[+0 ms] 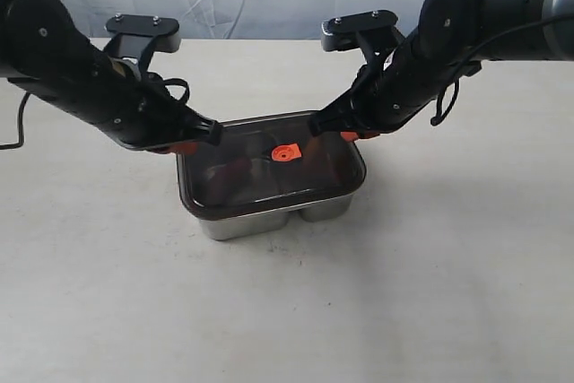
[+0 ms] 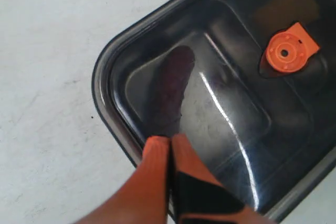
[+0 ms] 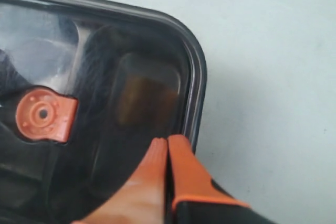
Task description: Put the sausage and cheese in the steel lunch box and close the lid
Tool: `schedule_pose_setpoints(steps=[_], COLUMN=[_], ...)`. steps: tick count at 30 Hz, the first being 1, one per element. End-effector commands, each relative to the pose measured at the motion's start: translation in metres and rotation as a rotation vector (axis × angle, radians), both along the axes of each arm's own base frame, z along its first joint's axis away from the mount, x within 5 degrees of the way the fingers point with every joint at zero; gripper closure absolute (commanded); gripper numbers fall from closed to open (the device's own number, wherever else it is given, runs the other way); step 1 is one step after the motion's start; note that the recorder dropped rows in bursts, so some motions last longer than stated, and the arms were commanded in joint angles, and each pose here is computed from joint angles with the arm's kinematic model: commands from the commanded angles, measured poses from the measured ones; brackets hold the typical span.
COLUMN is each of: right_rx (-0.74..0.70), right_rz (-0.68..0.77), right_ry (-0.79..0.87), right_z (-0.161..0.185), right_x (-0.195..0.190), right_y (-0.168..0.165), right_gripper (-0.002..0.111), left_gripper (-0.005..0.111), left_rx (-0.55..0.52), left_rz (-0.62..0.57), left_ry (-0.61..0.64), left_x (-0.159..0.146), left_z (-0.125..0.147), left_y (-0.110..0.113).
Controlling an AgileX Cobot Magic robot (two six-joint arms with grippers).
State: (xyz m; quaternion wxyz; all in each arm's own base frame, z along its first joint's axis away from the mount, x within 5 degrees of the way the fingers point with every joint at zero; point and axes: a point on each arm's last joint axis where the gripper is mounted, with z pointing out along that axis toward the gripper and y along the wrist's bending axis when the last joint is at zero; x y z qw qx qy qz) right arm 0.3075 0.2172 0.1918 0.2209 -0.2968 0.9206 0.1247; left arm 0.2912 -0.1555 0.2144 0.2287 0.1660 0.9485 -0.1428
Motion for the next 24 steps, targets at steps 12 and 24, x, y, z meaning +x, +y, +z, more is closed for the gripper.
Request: schedule_pose_setpoints(steps=[12,24], right_rx=[-0.003,-0.035], right_rz=[-0.003,0.003], right_ry=[0.079,0.135], right_z=[-0.017,-0.038], right_x=[0.0,0.0], right_y=[0.003,0.006], right_gripper=[0.108,0.108], left_gripper=[0.107,0.107], left_rx=[0.01,0.047], left_rz=[0.018,0.002], left_ry=[0.063,0.165], left_x=[0.012,0.008], left_z=[-0.027,-0.044], left_y=[-0.006,-0.006])
